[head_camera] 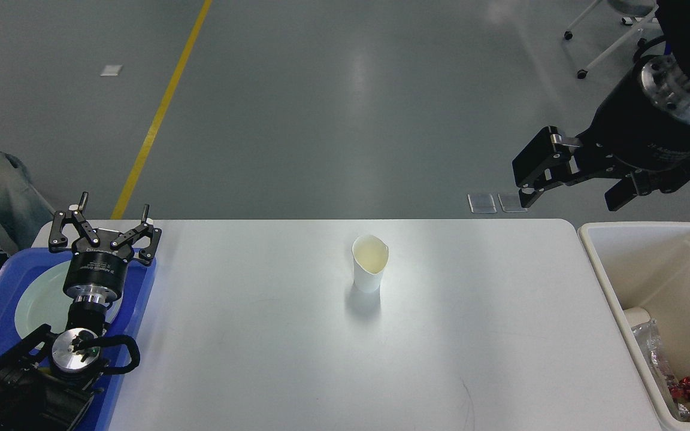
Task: Tidy desktop
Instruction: 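Move the right gripper to the paper cup and grasp its rim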
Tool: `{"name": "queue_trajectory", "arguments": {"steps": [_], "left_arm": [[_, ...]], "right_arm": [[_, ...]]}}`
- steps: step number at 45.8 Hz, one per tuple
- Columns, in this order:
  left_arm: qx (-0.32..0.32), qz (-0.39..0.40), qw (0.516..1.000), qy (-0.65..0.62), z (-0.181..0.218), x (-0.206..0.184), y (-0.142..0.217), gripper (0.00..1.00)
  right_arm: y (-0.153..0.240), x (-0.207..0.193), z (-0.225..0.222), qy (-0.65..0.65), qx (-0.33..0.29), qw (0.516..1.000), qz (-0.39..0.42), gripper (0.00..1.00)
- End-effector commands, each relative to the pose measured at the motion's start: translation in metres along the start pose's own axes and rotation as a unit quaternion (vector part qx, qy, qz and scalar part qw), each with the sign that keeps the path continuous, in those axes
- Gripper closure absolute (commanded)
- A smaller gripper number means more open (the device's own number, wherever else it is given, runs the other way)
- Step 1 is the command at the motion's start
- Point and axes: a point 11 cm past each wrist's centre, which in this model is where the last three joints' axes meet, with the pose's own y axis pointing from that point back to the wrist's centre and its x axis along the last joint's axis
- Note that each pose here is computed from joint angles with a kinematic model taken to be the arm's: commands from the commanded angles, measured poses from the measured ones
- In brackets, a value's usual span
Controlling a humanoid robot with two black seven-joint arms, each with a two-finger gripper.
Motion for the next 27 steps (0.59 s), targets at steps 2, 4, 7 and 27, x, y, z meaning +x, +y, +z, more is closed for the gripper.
{"name": "queue_trajectory", "arguments": {"steps": [2,4,7,27], "left_arm": [[0.0,0.0,1.0,0.0,0.0,0.0,0.0,0.04],[0.0,0.0,1.0,0.0,0.0,0.0,0.0,0.04],[-0.001,-0.001,1.0,0.001,0.0,-0.001,-0.001,0.04],[-0.001,-0.001,1.0,0.001,0.0,-0.001,-0.001,0.04]], "right_arm": [[0.0,0.002,0.001,-0.003,0.0,1.0,0.005,0.0],[-0.001,0.002,0.002,-0.006,0.0,1.0,0.004,0.0],[-0.007,0.001,0.004,-0.009,-0.001,1.0,-0.004,0.0],[-0.137,0.032,-0.01,-0.055,0.026,0.998,0.033,0.0]]}}
